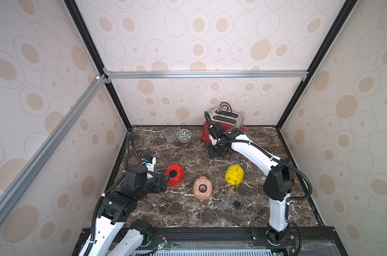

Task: Close piggy banks
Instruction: Pick up the knob at the center of the board, then insert the knob into the piggy bank.

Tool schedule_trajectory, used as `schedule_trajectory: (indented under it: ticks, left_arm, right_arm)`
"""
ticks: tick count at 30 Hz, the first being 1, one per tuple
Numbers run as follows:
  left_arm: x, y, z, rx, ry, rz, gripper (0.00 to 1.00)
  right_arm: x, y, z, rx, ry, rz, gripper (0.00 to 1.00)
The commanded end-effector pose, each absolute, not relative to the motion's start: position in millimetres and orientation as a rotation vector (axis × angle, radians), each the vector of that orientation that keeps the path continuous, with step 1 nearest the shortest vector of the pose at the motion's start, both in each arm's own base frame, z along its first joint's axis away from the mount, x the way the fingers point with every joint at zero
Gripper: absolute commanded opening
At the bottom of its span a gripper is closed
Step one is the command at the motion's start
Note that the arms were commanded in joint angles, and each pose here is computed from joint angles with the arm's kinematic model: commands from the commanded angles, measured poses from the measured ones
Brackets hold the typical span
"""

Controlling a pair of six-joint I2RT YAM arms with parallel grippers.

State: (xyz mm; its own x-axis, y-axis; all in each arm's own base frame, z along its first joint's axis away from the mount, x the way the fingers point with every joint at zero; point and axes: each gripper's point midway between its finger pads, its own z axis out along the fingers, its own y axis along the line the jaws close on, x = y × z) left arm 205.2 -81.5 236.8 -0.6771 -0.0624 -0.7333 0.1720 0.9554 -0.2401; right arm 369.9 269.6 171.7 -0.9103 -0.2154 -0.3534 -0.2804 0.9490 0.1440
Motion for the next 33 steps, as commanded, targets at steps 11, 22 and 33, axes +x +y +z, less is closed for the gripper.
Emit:
schedule_trajectory:
  ticks: [11,22,33]
  left_arm:
    - [212.5,-127.0,230.3,0.059,2.244,-0.726,0.85]
    - [213.4,-161.1,176.6,-0.016,2.327,-1.008,0.83]
    - [211.1,-165.9,151.4,-0.068,2.384,-1.041,0.82]
  right_arm:
    - [271.1,265.7,210.6,-0.560,2.746,0.548,0.00]
    - [222.8,292.1,190.9,-0.730,2.747,0.464,0.00]
    - [207.2,316.2,154.4,-0.799,2.778,0.300,0.00]
